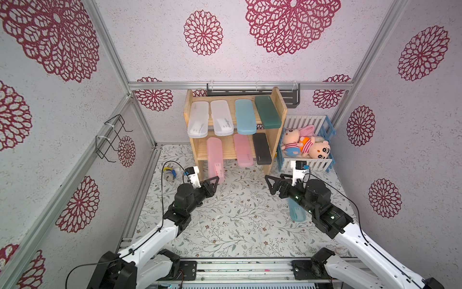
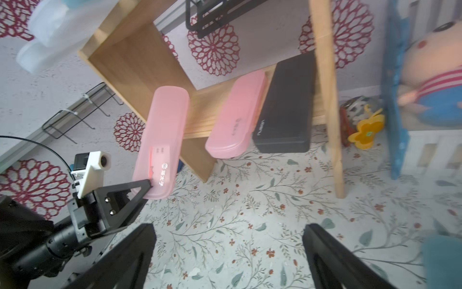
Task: Remove the pencil cases from the shelf
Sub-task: Pick up the pencil case from the shelf.
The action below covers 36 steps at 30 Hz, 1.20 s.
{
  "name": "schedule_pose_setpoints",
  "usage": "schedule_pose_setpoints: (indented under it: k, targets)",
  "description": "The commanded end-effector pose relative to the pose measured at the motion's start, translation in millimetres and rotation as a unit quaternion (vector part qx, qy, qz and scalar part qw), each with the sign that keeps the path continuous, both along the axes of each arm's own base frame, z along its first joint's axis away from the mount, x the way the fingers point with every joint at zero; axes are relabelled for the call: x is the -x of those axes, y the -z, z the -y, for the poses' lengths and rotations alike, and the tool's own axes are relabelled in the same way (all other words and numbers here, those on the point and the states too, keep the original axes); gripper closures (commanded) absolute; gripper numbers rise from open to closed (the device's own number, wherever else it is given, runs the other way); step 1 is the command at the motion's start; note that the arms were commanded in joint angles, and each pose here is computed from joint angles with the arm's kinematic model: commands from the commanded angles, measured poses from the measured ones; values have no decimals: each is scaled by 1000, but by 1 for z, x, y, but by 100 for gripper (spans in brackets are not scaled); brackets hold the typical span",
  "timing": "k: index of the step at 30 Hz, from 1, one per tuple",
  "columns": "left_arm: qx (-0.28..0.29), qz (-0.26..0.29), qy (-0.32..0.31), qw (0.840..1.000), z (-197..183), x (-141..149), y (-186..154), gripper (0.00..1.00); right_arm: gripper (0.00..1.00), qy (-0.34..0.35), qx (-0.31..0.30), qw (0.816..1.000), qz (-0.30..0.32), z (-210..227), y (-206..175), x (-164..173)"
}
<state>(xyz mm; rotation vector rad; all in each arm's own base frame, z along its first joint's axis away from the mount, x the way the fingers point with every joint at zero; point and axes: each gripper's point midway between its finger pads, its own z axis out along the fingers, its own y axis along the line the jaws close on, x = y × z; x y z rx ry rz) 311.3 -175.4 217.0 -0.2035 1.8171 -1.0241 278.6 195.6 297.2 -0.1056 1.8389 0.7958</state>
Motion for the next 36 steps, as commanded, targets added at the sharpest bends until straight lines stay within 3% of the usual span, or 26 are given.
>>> schedule_pose_setpoints:
  k: [1, 8, 17, 36]
  targets:
    - [-72, 65, -4, 995, -11, 21, -2, 100, 1, -15, -74, 997, 34, -29, -35, 3]
    - [-89, 109, -7, 990, -30, 60, -4, 100, 1, -89, -92, 992, 14, -112, -30, 12]
    - [-79, 128, -4, 989, -39, 81, -11, 100, 1, -153, -77, 985, 20, -208, -43, 16]
    - [-71, 136, -14, 988, -50, 96, -20, 100, 1, -181, -48, 982, -6, -276, -24, 3]
